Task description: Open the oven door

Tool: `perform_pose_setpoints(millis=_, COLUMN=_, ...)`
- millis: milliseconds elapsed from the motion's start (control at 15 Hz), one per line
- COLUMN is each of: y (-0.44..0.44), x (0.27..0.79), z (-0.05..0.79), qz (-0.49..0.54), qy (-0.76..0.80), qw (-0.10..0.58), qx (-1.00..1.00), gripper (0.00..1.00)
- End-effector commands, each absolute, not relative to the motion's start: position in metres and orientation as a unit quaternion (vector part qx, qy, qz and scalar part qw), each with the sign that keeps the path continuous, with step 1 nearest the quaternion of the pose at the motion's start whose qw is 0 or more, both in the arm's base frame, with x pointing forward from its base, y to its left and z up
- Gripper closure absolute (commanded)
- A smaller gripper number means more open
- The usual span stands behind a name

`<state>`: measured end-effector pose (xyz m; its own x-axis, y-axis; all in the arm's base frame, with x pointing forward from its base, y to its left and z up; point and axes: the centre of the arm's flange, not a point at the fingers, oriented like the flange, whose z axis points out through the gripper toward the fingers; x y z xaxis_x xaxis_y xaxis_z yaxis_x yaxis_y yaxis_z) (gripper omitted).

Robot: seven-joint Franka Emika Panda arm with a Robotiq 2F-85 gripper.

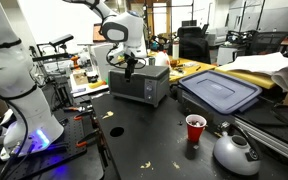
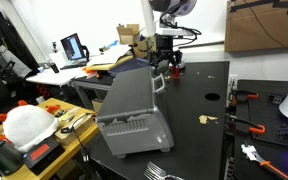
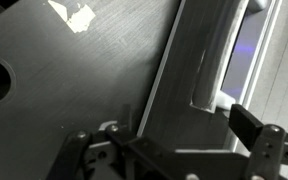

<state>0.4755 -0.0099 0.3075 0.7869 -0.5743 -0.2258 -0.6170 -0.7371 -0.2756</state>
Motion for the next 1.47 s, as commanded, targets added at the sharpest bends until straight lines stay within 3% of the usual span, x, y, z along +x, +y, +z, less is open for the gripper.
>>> perform_pose_setpoints(millis=0, y=-0.003, x=0.463, z=0.312, qz=0.085, qy=0.328, qw=0.188, qx=-0.922, gripper=0.0)
perform_pose_setpoints(millis=467, y=-0.003, x=0.449, z=0.294, qz=0.119, qy=0.337, qw=0.19, qx=-0.914, gripper=0.0)
perform_pose_setpoints(millis=1400, y=-0.02, x=0.417, z=0.244, qz=0.137, qy=0.377, qw=0.282, qx=-0.871, gripper=0.0)
